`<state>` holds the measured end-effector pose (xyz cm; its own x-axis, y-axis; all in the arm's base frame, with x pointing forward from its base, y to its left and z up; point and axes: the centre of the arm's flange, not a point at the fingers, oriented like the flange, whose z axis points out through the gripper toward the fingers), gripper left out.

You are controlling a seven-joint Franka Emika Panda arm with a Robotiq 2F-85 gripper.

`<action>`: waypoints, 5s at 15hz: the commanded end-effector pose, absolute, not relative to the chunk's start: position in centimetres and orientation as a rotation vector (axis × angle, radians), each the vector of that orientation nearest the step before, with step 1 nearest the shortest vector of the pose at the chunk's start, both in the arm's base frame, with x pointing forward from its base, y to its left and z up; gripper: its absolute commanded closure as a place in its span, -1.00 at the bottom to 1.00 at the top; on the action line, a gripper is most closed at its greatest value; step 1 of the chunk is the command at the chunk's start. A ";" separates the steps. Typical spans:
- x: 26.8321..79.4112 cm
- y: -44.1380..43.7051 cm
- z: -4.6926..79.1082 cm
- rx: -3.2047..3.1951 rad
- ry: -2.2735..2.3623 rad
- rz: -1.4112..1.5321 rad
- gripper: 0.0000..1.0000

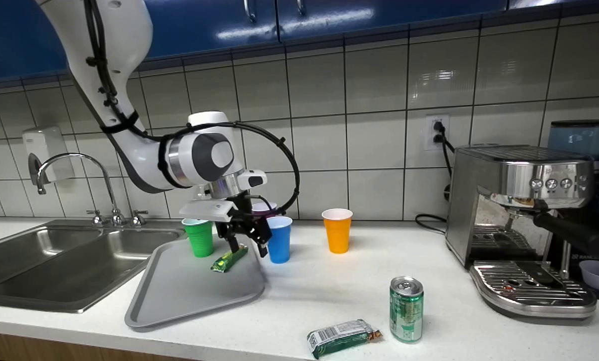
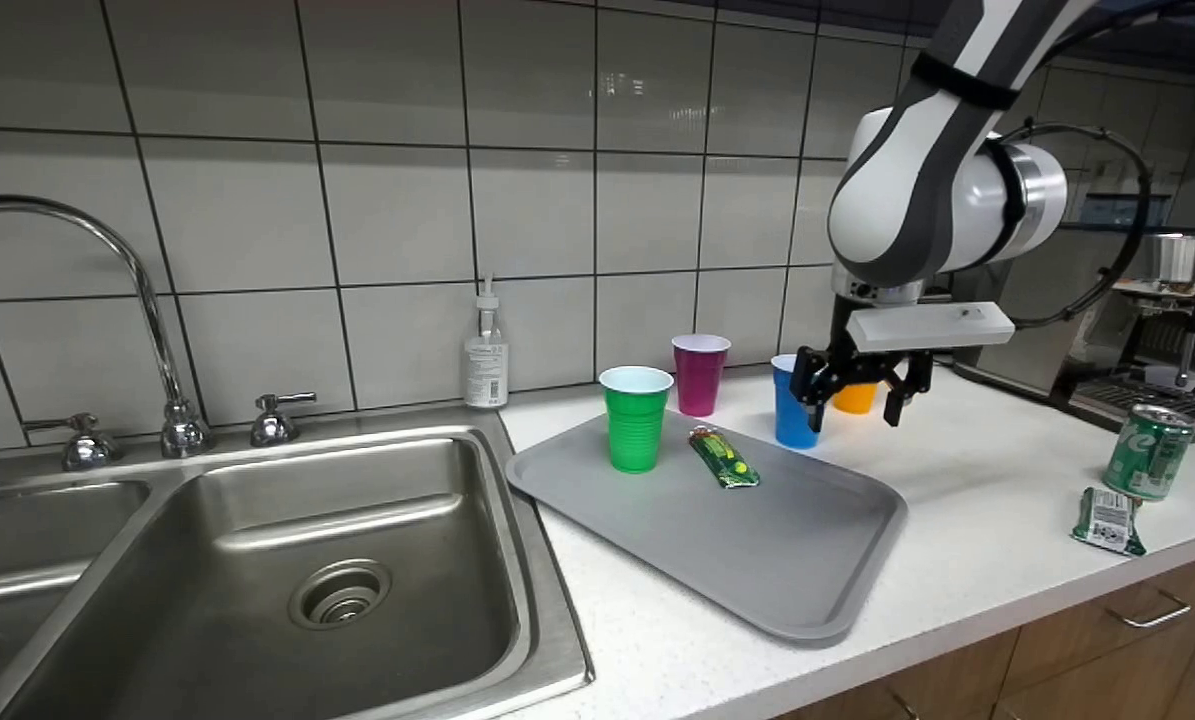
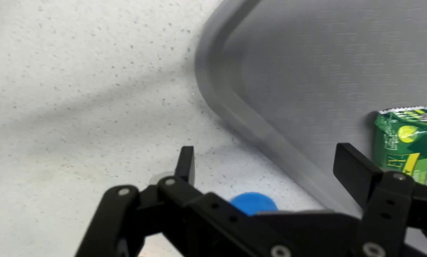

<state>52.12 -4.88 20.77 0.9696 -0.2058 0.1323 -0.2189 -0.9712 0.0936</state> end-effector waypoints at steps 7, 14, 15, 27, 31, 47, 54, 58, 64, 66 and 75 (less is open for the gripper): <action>50.1 -10.9 22.6 2.877 -0.670 0.232 -1.00; 49.1 -13.7 22.9 2.798 -0.846 0.244 -1.00; 48.9 -14.0 22.9 2.791 -0.872 0.247 -1.00; 45.2 -17.5 22.6 2.698 -1.152 0.250 -1.00; 44.1 -18.3 22.2 2.682 -1.208 0.255 -1.00; 39.6 -23.9 20.0 2.588 -1.492 0.274 -1.00; 38.9 -26.4 18.4 2.517 -1.633 0.257 -1.00; 39.6 -26.5 17.1 2.515 -1.673 0.228 -1.00; 41.4 -26.5 15.4 2.528 -1.692 0.210 -1.00; 41.4 -26.6 15.0 2.529 -1.690 0.199 -1.00; 40.7 -27.6 13.8 2.510 -1.708 0.164 -1.00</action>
<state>40.41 -26.53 14.22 0.3575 -0.9204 0.1583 -0.9335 -0.3571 0.0322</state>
